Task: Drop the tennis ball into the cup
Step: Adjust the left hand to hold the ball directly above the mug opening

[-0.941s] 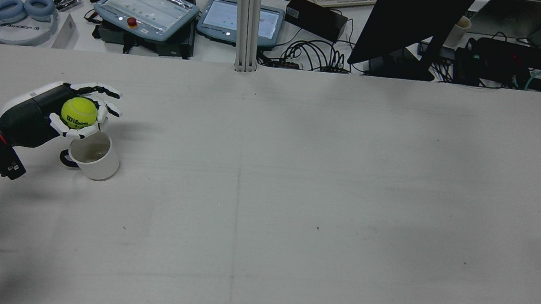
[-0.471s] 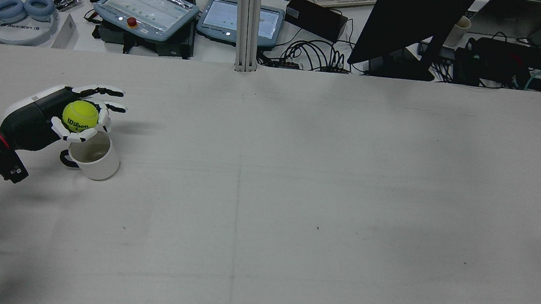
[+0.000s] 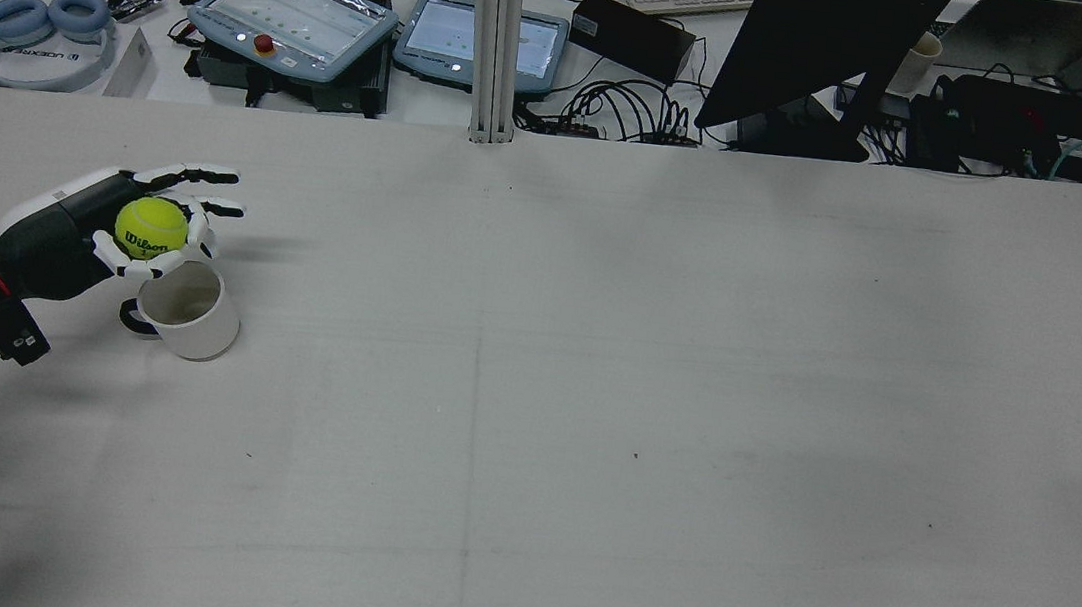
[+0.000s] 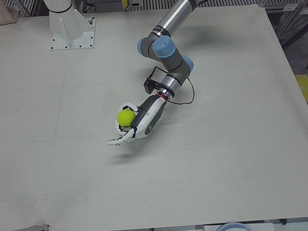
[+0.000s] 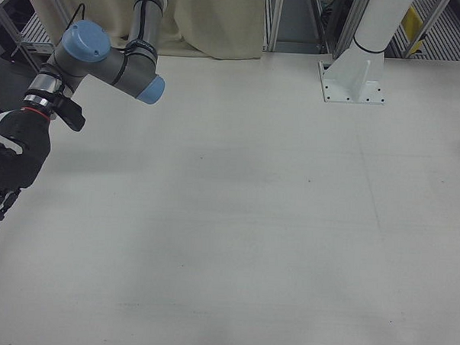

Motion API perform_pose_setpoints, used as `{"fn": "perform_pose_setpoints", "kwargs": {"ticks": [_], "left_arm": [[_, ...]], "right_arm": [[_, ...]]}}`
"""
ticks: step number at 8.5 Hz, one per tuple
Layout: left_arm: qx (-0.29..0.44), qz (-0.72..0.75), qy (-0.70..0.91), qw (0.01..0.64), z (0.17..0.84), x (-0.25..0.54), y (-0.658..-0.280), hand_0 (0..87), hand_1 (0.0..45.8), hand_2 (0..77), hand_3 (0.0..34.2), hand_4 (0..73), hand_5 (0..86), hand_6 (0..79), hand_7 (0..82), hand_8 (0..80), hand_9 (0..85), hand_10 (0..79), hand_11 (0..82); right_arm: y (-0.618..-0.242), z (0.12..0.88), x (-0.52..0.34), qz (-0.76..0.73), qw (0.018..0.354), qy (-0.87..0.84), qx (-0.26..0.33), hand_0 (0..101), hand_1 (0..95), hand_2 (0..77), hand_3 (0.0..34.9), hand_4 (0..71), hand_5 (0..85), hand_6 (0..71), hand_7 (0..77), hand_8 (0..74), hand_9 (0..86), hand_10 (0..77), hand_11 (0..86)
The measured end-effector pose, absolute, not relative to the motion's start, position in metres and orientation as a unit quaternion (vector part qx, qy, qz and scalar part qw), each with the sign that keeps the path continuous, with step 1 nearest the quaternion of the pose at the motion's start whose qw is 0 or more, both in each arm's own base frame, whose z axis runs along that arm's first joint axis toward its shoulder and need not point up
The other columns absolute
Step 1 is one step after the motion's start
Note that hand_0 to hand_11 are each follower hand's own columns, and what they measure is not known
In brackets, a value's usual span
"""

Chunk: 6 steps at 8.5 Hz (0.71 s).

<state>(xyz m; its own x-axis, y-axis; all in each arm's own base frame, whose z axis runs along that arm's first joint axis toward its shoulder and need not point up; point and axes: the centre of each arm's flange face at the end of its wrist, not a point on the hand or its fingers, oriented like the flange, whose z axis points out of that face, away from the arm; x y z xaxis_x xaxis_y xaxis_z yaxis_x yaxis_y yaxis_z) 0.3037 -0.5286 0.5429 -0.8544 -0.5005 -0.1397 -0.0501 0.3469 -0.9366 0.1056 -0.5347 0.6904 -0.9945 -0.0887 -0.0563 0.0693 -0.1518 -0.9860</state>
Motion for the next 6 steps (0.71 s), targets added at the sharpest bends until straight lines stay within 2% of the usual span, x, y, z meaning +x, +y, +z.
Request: {"fn": "perform_pose_setpoints", "kwargs": {"ticks": [1, 2, 3, 4, 5, 6], "left_arm": [[-0.171, -0.546, 0.794, 0.204, 0.5462, 0.3012, -0.5272, 73.5, 12.0, 55.1, 0.0, 18.0, 20.7, 68.7, 43.1, 22.9, 25.1, 29.5, 45.3], [-0.170, -0.548, 0.794, 0.203, 0.5494, 0.2991, -0.5256, 65.1, 10.9, 55.6, 0.0, 16.4, 20.7, 64.9, 43.1, 22.9, 24.5, 27.8, 44.2], [-0.169, -0.549, 0.793, 0.203, 0.5525, 0.2971, -0.5238, 60.6, 10.4, 55.6, 0.0, 14.2, 16.4, 39.3, 30.0, 19.6, 24.0, 27.3, 42.5], [-0.169, -0.550, 0.792, 0.203, 0.5544, 0.2959, -0.5227, 59.7, 10.4, 55.6, 0.0, 14.7, 17.5, 32.7, 30.5, 20.7, 23.5, 26.2, 42.5], [-0.170, -0.551, 0.792, 0.203, 0.5553, 0.2953, -0.5222, 59.7, 10.4, 55.6, 0.0, 14.7, 17.5, 32.7, 30.5, 20.7, 23.5, 26.2, 42.5], [-0.171, -0.550, 0.792, 0.202, 0.5546, 0.2956, -0.5219, 65.1, 10.4, 55.6, 0.0, 17.4, 18.0, 38.7, 32.7, 21.8, 24.5, 26.2, 42.5]], "right_arm": [[-0.5347, 0.6904, 0.1056, -0.759, 0.052, 0.649, -0.007, 0, 0.5, 0.5, 0.0, 0.0, 0.0, 0.0, 0.5, 0.0, 0.0, 0.0, 0.5], [-0.5347, 0.6904, 0.1056, -0.759, 0.052, 0.649, -0.007, 0, 0.5, 0.5, 0.0, 0.0, 0.0, 0.0, 0.5, 0.0, 0.0, 0.0, 0.5], [-0.5347, 0.6904, 0.1056, -0.759, 0.052, 0.649, -0.007, 0, 0.5, 0.5, 0.0, 0.0, 0.0, 0.0, 0.5, 0.0, 0.0, 0.0, 0.5], [-0.5347, 0.6904, 0.1056, -0.759, 0.052, 0.649, -0.007, 0, 0.5, 0.5, 0.0, 0.0, 0.0, 0.0, 0.5, 0.0, 0.0, 0.0, 0.5], [-0.5348, 0.6903, 0.1056, -0.759, 0.052, 0.649, -0.007, 0, 0.5, 0.5, 0.0, 0.0, 0.0, 0.0, 0.5, 0.0, 0.0, 0.0, 0.5], [-0.5348, 0.6903, 0.1056, -0.759, 0.052, 0.649, -0.007, 0, 0.5, 0.5, 0.0, 0.0, 0.0, 0.0, 0.5, 0.0, 0.0, 0.0, 0.5]]}}
